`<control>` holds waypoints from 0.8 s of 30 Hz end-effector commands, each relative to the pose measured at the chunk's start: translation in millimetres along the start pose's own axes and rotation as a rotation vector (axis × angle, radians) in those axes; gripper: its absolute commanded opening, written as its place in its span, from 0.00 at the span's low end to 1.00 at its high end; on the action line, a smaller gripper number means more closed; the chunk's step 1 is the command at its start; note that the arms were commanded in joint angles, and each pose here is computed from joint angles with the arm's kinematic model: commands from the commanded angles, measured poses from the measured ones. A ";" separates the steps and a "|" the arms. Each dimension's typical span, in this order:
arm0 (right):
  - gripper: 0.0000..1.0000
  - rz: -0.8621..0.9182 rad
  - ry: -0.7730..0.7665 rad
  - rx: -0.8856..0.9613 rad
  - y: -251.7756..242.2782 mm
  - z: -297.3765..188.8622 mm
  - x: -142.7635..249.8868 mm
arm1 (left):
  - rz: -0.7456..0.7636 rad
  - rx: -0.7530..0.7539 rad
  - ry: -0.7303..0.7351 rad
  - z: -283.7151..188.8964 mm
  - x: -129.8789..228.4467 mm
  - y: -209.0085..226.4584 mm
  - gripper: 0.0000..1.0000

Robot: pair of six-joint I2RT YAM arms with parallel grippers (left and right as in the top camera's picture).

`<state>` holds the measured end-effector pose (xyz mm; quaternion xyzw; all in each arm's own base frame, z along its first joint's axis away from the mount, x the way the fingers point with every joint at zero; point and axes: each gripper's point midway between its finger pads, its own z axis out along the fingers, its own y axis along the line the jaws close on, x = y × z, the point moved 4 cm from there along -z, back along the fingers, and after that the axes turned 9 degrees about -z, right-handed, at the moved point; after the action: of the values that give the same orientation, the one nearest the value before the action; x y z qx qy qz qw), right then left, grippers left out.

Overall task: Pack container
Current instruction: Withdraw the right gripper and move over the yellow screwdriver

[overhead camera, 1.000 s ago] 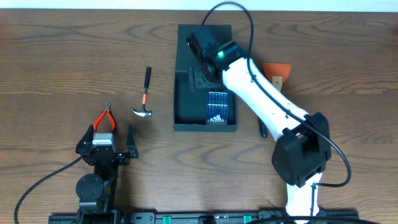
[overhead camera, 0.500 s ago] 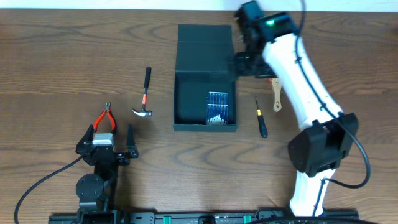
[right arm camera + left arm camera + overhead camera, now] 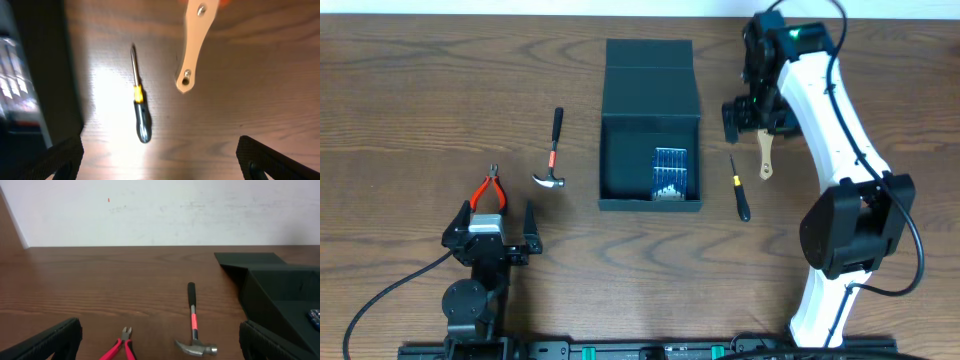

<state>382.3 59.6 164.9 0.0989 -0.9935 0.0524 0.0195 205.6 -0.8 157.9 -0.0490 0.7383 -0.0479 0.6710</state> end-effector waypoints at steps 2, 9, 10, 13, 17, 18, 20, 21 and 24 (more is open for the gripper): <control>0.99 -0.059 0.092 -0.024 4.4 32.5 17.6 | 0.014 0.014 0.021 0.5 7.0 -1.4 0.98; 0.99 -0.069 0.211 -0.099 19.4 84.4 48.3 | 0.014 0.013 0.021 0.5 7.0 -1.4 0.99; 0.99 -0.069 0.222 -0.100 20.0 89.3 51.8 | 0.014 0.014 0.021 0.5 7.0 -1.4 0.98; 0.99 -0.070 0.248 -0.117 23.9 102.2 61.1 | 0.014 0.014 0.021 0.5 7.0 -1.4 0.99; 0.98 -0.062 0.261 -0.127 26.5 113.2 67.5 | 0.014 0.014 0.021 0.5 7.0 -1.4 0.99; 0.98 -0.061 0.262 -0.130 27.2 115.8 68.8 | 0.014 0.014 0.021 0.5 7.0 -1.4 0.99; 0.97 -0.059 0.260 -0.142 29.3 120.5 70.4 | 0.014 0.014 0.021 0.5 7.0 -1.4 0.99; 0.97 -0.059 0.258 -0.145 29.8 122.1 70.6 | 0.014 0.014 0.021 0.5 7.0 -1.4 0.98; 0.96 -0.061 0.248 -0.153 32.3 125.2 69.7 | 0.014 0.014 0.021 0.5 7.0 -1.4 0.99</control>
<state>305.3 61.1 41.4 0.1190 -0.9810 0.0003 0.1530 205.7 -0.8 158.0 -0.0490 0.7382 -0.0479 0.6711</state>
